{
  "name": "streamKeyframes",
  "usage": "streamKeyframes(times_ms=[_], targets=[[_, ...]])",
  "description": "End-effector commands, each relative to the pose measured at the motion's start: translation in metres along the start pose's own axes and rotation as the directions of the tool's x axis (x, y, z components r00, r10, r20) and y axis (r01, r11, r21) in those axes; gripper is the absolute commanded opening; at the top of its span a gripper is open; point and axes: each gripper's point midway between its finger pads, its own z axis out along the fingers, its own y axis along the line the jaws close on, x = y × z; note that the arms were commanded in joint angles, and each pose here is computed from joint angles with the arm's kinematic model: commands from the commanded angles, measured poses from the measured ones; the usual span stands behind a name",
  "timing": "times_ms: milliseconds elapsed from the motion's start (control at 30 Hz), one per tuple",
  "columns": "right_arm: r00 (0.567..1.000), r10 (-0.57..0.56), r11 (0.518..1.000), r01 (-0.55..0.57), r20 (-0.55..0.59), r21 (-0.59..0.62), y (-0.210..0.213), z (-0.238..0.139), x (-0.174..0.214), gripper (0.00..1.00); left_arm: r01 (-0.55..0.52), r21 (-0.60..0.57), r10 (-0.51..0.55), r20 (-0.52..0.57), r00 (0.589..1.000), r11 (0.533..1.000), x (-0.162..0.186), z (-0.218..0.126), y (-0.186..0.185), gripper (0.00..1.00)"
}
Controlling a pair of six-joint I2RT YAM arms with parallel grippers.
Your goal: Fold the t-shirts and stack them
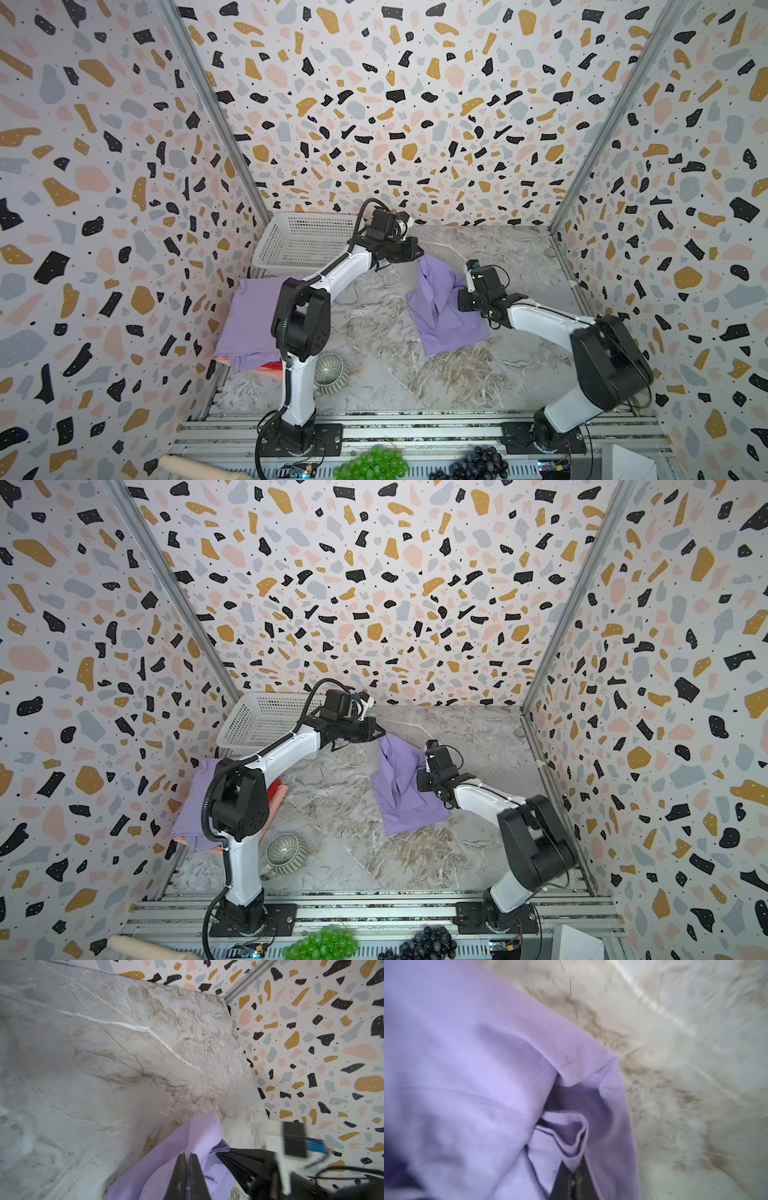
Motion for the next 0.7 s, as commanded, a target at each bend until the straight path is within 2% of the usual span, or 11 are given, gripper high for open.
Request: streamKeyframes(times_ms=[0,133,300,400,567,633,667], targets=[[0.979,0.011,0.996,-0.028,0.202,0.083,-0.021,-0.064,-0.052,0.01,-0.009,0.096,-0.005,0.145,0.989,0.995,-0.055,-0.042,-0.028,0.00],[0.921,0.122,0.976,-0.179,0.371,0.123,-0.064,-0.115,-0.078,0.00,0.001,0.111,-0.028,0.244,0.969,0.994,-0.087,-0.087,-0.039,0.00],[0.831,0.099,0.950,-0.242,0.547,0.196,-0.098,-0.177,-0.117,0.00,-0.024,0.192,-0.045,0.348,0.936,0.981,-0.105,-0.141,-0.067,0.00],[0.774,0.069,0.938,-0.265,0.629,0.223,-0.111,-0.213,-0.135,0.01,-0.034,0.221,-0.047,0.349,0.936,0.975,-0.100,-0.160,-0.078,0.00],[0.681,0.005,0.925,-0.281,0.732,0.255,-0.125,-0.271,-0.154,0.04,-0.076,0.201,0.001,0.349,0.937,0.977,-0.075,-0.196,-0.098,0.00],[0.669,-0.028,0.926,-0.263,0.743,0.271,-0.127,-0.282,-0.155,0.10,-0.058,0.187,-0.011,0.350,0.937,0.981,-0.065,-0.207,-0.102,0.00],[0.682,-0.032,0.913,-0.276,0.730,0.299,-0.135,-0.281,-0.151,0.17,-0.024,0.165,-0.036,0.354,0.934,0.986,-0.059,-0.210,-0.096,0.00]])
